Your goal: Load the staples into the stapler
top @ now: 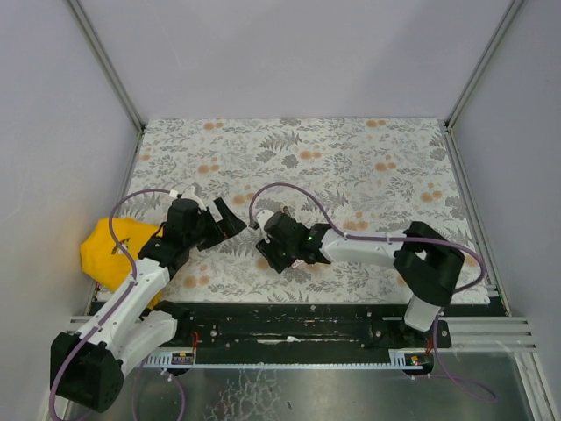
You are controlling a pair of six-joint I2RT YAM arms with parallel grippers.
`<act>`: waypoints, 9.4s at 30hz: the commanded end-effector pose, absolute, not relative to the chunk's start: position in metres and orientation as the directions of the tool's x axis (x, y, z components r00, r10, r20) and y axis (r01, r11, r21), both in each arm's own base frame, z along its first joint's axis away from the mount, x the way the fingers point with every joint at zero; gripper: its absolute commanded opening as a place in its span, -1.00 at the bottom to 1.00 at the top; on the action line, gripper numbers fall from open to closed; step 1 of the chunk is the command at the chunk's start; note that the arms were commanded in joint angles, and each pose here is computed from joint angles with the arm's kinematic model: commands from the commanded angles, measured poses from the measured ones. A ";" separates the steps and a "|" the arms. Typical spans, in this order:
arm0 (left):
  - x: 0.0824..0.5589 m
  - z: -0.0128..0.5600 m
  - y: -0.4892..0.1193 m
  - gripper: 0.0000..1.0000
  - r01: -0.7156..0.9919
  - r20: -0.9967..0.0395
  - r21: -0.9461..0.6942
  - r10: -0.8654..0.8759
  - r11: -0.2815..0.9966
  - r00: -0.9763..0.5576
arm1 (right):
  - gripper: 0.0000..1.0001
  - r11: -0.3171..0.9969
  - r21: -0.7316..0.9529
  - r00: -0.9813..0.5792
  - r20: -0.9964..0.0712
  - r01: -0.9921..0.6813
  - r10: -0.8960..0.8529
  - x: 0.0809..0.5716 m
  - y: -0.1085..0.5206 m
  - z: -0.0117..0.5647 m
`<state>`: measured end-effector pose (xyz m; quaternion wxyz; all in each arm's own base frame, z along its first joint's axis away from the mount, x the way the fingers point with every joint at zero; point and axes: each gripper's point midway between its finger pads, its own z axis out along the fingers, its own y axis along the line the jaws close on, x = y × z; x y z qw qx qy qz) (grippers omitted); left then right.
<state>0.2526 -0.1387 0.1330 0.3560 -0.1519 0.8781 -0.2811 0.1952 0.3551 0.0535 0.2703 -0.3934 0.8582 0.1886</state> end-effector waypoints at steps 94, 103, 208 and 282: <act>0.184 0.265 -0.251 -0.82 0.469 -0.526 -0.849 -0.456 0.243 -0.717 | 0.20 0.051 0.725 -0.695 -0.677 -0.687 0.243 0.194 0.336 0.306; 0.182 0.107 -0.224 -0.86 0.064 -0.413 -0.674 -0.304 0.736 -0.859 | 0.94 0.612 0.530 -0.511 -0.829 -0.587 0.228 0.250 0.275 0.241; 0.340 0.214 -0.054 1.00 -0.044 -0.777 -0.462 -0.428 0.886 -0.463 | -0.53 0.812 -0.033 -0.677 -0.533 -0.583 -0.508 0.195 0.359 0.045; 0.343 0.194 -0.046 1.00 -0.086 -0.743 -0.461 -0.437 0.883 -0.507 | -0.57 0.669 -0.068 -0.438 -0.705 -0.740 -0.557 0.334 0.310 0.053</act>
